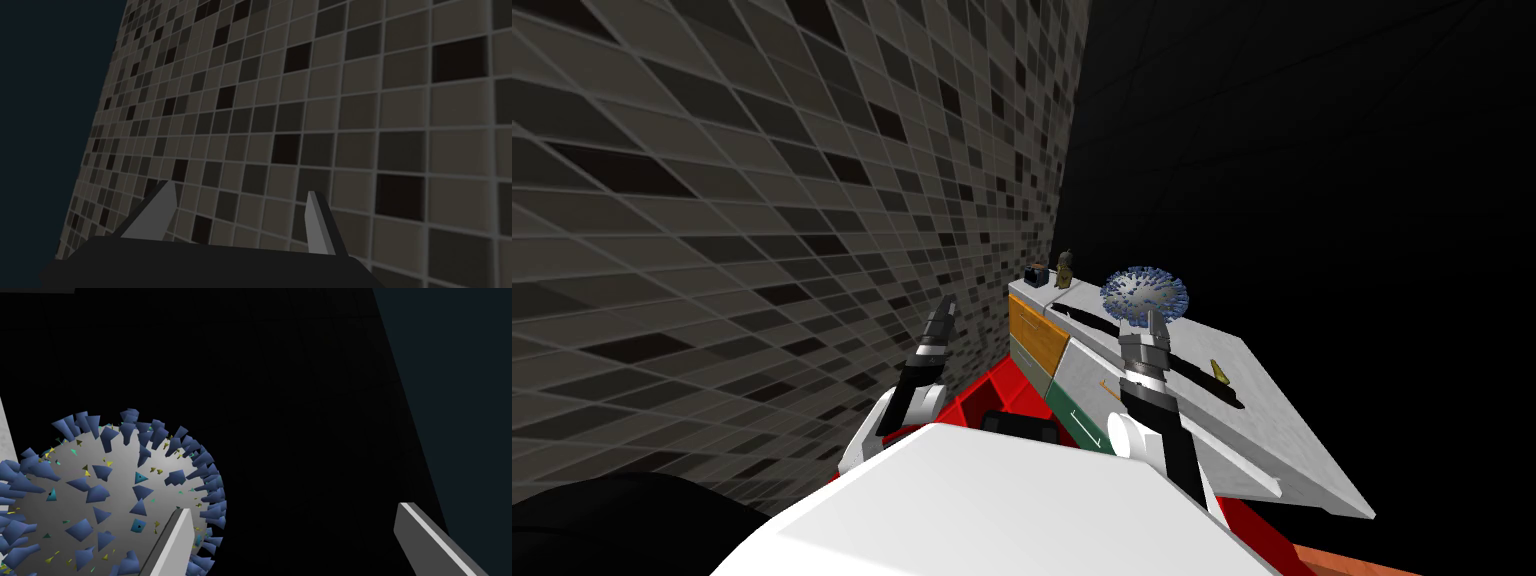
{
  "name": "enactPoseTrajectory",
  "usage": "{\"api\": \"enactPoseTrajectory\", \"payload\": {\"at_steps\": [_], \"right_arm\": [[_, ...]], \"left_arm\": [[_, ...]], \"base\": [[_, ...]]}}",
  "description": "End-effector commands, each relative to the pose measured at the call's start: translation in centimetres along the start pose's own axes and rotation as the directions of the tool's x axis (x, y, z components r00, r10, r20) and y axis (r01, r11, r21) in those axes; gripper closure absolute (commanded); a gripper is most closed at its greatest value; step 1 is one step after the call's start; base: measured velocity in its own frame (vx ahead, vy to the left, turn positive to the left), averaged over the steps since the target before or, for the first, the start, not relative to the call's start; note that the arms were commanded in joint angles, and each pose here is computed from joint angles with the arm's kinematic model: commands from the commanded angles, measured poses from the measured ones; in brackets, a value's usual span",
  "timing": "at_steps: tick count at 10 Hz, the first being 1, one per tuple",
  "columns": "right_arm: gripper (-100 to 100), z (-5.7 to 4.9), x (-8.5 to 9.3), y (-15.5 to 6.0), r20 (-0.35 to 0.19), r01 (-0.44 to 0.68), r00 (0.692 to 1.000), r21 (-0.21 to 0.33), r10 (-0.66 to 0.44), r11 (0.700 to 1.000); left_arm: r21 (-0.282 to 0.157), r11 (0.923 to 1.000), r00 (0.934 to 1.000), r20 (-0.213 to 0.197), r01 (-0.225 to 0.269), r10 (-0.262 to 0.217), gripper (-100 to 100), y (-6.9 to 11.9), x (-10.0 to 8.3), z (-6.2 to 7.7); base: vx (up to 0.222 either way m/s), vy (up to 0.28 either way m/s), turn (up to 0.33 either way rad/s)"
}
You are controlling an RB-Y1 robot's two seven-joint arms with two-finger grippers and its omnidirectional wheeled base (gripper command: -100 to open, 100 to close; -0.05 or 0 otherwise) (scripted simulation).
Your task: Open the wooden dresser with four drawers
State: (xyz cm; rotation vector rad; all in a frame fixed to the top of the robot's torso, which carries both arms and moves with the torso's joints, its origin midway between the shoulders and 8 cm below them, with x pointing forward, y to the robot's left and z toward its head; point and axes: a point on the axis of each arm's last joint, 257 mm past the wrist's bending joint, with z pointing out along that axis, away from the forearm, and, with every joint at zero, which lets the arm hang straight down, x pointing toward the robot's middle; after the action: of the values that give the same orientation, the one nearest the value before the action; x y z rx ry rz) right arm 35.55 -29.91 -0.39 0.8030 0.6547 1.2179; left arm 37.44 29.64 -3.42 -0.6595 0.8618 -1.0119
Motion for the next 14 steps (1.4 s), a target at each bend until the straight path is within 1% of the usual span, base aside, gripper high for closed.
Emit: {"api": "enactPoseTrajectory", "payload": {"at_steps": [1,9,10,13,14], "right_arm": [[0,0.0,0.0,0.0,0.0,0.0,1.0,0.0,0.0,1.0],[0,0.0,0.0,0.0,0.0,0.0,1.0,0.0,0.0,1.0],[-100,0.0,0.6,-0.1,-0.047,0.037,0.998,0.0,-0.037,0.999],[-100,-0.3,1.8,-0.5,-0.147,0.139,0.98,-0.002,-0.137,0.99],[-100,-0.3,2.0,-0.5,-0.158,0.144,0.977,-0.004,-0.143,0.99]], "left_arm": [[0.0,1.0,1.0,0.0,0.0,0.0,0,0.0,0.0,0.0],[0.0,1.0,1.0,0.0,0.0,0.0,0,0.0,0.0,0.0],[0.0,1.0,1.0,0.0,0.0,0.0,0,0.0,0.0,0.0],[0.0,1.0,1.0,0.0,0.0,0.0,0,0.0,0.0,0.0],[0.0,1.0,1.0,0.0,0.0,0.0,0,0.0,0.0,0.0]], "base": [[0.0,0.0,0.0],[0.0,0.0,0.0],[0.01,0.007,0.009],[0.016,0.02,0.017],[0.017,0.016,0.006]]}}
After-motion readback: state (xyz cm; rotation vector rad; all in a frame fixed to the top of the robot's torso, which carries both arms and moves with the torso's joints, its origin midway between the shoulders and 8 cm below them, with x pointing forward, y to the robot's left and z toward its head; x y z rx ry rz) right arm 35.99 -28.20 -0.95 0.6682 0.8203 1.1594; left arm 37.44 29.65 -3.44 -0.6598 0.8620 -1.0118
